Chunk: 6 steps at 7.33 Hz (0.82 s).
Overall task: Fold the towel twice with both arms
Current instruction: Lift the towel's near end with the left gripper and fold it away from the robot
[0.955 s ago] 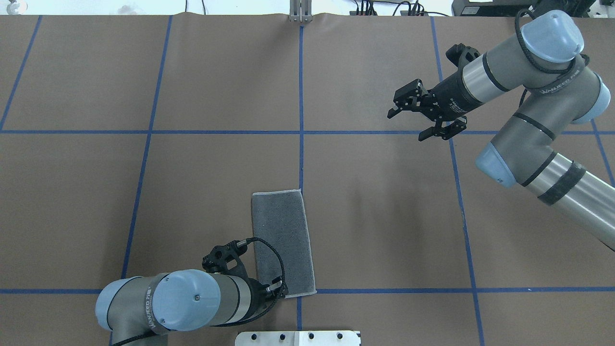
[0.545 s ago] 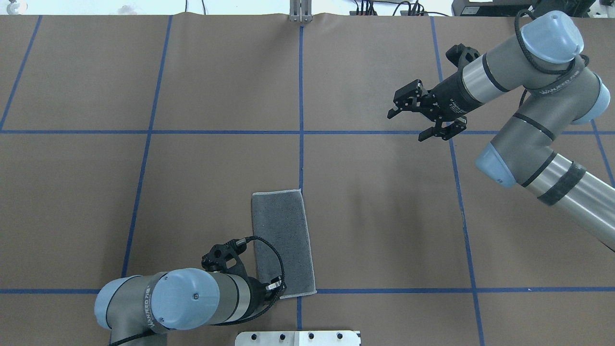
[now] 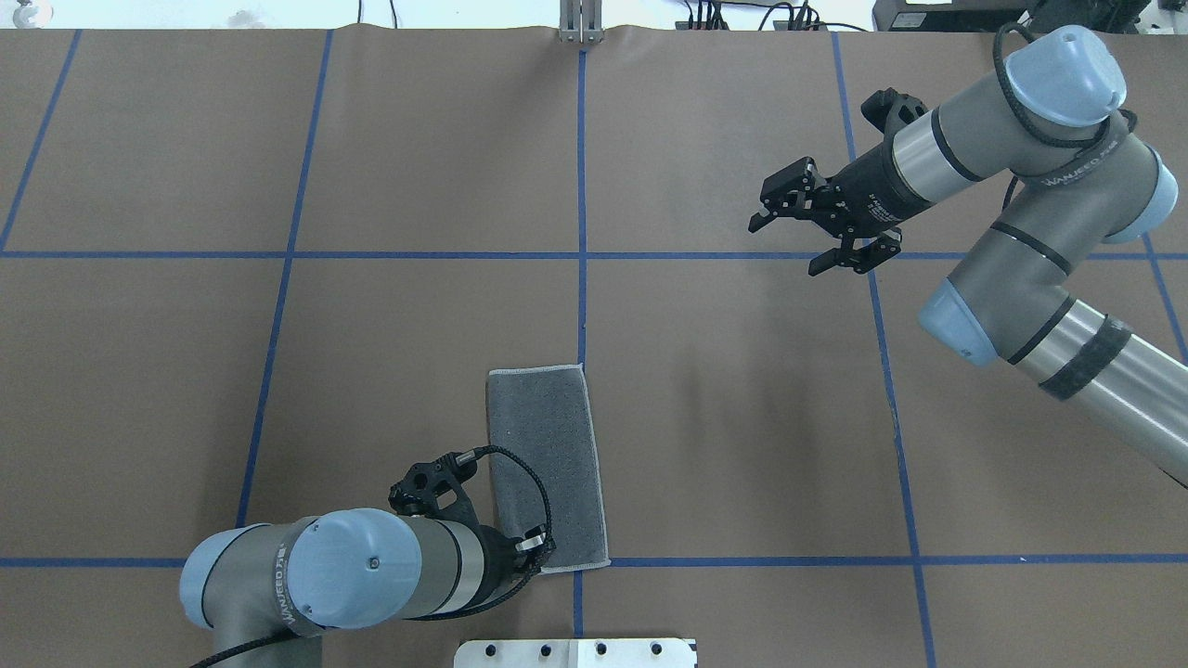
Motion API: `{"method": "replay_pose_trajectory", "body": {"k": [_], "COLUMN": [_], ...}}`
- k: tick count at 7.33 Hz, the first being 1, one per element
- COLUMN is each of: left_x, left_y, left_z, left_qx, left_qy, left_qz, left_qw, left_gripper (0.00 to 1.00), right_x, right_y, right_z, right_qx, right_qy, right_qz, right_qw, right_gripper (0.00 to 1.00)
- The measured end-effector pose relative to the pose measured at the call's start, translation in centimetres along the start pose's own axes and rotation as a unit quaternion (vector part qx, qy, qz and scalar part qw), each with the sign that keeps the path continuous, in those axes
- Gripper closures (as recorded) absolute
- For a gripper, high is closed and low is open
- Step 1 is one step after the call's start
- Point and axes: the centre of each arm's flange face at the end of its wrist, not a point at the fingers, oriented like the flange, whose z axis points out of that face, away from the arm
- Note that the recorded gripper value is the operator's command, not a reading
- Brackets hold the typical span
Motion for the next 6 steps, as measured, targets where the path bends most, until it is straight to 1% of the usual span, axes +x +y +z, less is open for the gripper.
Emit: {"method": "replay_pose_trajectory", "body": {"k": [4,6], "left_x": [3.5,5.6], "left_y": [-5.1,-7.5], "left_z": [-1.9,-2.4], "left_qx": [0.036,0.054], "left_qy": [0.031,0.045], "left_qz": [-0.019,-0.028], "left_qw": [0.9987,0.9971], "left_gripper": [1.00,1.00], "right_x": [0.3,0.3], "right_y": [0.6,0.7], "right_z": [1.7,2.0], "right_qx": [0.005,0.007], "right_qy": [0.007,0.008], "right_qz": [-0.001,-0.003], "right_qw": [1.0000,0.9999], "right_gripper": [0.01,0.01]}}
